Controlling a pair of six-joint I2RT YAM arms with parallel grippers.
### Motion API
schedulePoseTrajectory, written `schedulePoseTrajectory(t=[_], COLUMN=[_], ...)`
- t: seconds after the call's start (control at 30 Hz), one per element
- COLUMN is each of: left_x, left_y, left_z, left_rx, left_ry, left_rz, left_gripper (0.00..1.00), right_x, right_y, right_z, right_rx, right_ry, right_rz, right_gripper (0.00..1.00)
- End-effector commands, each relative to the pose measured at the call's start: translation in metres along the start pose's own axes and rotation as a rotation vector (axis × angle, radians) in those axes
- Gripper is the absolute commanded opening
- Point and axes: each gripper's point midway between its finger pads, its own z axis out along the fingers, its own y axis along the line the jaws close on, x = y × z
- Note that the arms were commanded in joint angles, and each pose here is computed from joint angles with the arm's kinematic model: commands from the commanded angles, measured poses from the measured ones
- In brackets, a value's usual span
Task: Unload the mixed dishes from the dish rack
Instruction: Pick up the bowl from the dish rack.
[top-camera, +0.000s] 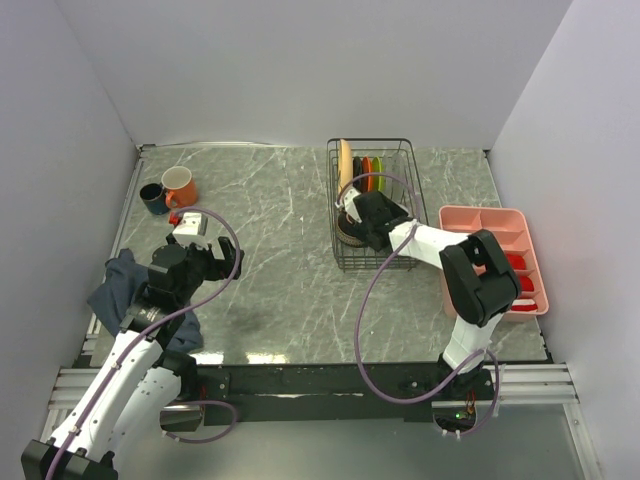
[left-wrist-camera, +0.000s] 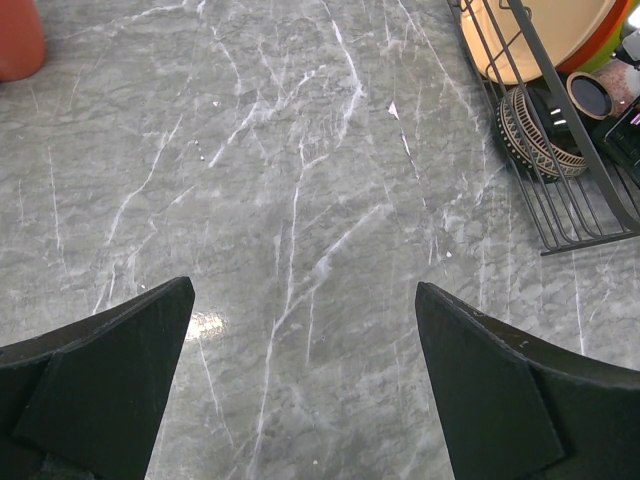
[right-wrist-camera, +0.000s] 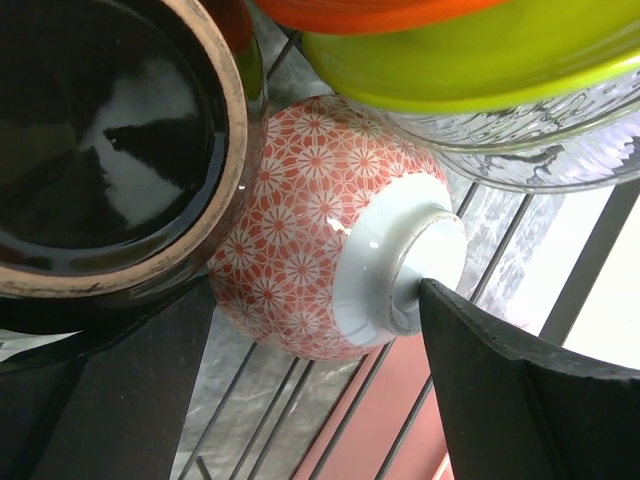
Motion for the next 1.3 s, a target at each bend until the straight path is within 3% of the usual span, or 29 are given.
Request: schedulePoseTrajectory(t=[0.0,0.5,0.87,1.27], left_x=[-0.01,-0.011,-0.011,-0.01], left_y=[-0.002,-0.003,-0.003,-0.003], left_z=[0.002,0.001,0.0,0.002], left_rx=[0.01,0.011,0.011,0.011], left_ry=[-0.042,-0.042,-0.043,-0.037], left_rz=[0.016,0.014,0.016,0.016], left_gripper=[1.0,0.99,0.99,0.99], right_x=[-0.009,-0.031,-0.012,0.012], right_y=[0.004,-0.01,0.008,0.016], right_z=[-0.017,-0.041,-0.022,0.0], right_rx=[0.006,0.058,0.023,-0.011], right_ry=[-0.038,-0.095,-0.034,0.033], right_rz=[0.074,0.082,0.003,-0.009], right_gripper=[0.79,0.68,0.87,0.94])
